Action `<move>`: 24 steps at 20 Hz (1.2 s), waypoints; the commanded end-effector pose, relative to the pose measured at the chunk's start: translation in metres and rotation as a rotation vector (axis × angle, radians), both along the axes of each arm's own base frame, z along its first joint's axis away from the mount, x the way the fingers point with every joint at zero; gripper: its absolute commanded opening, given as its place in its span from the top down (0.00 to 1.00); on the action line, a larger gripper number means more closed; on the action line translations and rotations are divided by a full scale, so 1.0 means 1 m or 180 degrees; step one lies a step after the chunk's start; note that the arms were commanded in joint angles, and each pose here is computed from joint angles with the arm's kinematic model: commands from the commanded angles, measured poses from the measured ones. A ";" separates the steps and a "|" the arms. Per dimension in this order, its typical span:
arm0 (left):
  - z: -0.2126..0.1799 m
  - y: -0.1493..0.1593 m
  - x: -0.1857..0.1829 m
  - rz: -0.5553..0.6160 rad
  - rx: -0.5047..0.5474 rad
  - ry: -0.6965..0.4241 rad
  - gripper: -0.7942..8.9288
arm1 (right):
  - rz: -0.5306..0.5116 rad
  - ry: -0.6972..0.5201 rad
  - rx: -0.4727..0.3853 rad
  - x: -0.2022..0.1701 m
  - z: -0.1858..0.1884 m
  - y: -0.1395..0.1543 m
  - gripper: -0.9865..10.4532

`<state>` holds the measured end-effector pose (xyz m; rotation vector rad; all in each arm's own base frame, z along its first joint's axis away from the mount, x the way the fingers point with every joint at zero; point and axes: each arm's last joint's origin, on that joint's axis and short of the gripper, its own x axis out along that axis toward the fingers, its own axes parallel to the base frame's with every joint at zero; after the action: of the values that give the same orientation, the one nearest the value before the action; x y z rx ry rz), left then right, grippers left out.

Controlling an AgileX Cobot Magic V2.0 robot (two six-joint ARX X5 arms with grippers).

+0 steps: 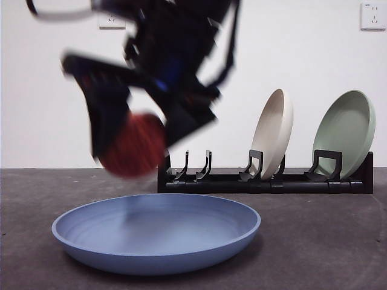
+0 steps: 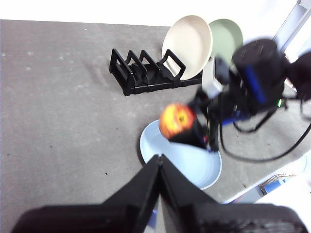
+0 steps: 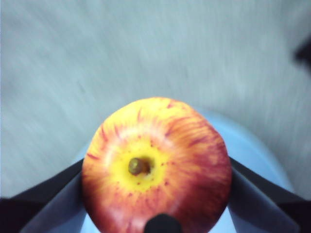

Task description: Take the blue plate from the plate rack,put the plate on the table,take the apple from the table,put the apple in the plate

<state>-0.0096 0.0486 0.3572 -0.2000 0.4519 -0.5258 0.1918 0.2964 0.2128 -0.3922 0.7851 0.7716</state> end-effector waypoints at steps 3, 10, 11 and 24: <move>-0.001 0.000 0.000 -0.0006 0.0052 -0.0047 0.93 | -0.0198 0.0137 0.0171 -0.006 -0.025 -0.009 0.83; -0.001 0.000 0.000 -0.0043 0.0135 -0.0104 0.93 | -0.0355 0.0088 0.0120 -0.007 -0.041 -0.018 0.77; -0.001 0.000 0.000 -0.0041 0.0135 -0.0104 0.93 | -0.0370 0.0119 0.0131 -0.008 -0.043 -0.019 0.77; -0.001 0.000 0.000 -0.0025 0.0138 -0.0110 0.93 | -0.0361 0.0259 0.0207 -0.006 -0.047 -0.024 0.30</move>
<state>-0.0094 0.0488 0.3572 -0.1561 0.4360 -0.5271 0.1863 0.2722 0.1640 -0.2688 0.8539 0.7068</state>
